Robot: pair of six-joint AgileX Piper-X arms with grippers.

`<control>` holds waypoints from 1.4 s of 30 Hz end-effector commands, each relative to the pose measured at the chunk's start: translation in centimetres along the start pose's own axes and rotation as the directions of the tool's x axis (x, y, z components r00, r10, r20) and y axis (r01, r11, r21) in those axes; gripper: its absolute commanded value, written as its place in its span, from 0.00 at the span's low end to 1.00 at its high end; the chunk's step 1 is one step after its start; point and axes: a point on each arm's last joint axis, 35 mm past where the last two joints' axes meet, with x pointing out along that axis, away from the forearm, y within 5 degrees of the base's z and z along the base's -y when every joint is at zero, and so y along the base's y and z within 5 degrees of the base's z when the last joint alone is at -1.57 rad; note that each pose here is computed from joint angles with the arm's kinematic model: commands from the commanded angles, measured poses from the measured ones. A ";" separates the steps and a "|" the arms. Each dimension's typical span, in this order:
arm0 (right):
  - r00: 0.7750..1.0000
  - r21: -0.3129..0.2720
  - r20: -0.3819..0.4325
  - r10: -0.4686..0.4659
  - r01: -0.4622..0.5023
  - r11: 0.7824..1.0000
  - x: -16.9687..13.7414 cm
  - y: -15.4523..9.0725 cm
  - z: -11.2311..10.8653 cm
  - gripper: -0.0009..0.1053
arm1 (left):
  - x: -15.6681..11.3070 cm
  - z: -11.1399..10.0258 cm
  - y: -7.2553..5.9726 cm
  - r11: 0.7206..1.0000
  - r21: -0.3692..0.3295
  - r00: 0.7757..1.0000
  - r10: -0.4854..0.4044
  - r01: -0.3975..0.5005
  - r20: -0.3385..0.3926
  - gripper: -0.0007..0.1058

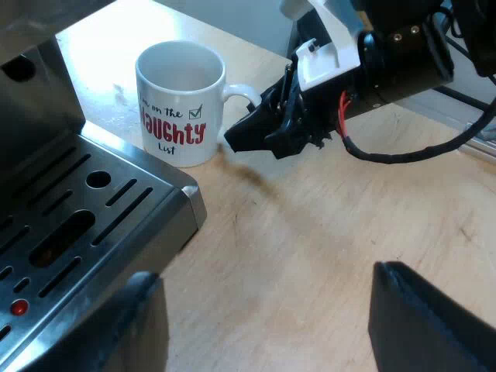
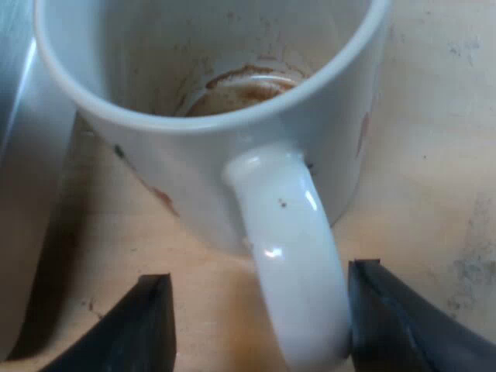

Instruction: Place mug into machine

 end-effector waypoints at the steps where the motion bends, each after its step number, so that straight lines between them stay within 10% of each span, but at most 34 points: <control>1: 1.000 -0.006 0.021 0.006 -0.006 1.000 0.4 0.0 0.2 0.47 | 0.0 0.2 -0.1 1.000 -0.006 1.000 -0.005 0.005 0.017 0.55; 13: 0.998 -0.035 0.046 -0.043 0.045 0.998 1.1 -0.2 0.2 0.01 | 0.0 0.2 -0.1 1.000 -0.006 1.000 -0.005 0.005 0.017 0.55; 28: 1.000 -0.045 -0.009 -0.030 0.030 0.999 -1.1 -0.1 0.5 0.01 | 0.0 0.2 -0.1 1.000 -0.006 1.000 -0.005 0.005 0.017 0.55; 42: 0.997 -0.121 0.009 -0.071 0.071 0.990 -9.7 0.7 2.1 0.01 | -2.7 1.0 -1.4 1.000 -0.002 0.994 0.007 -0.007 0.106 0.55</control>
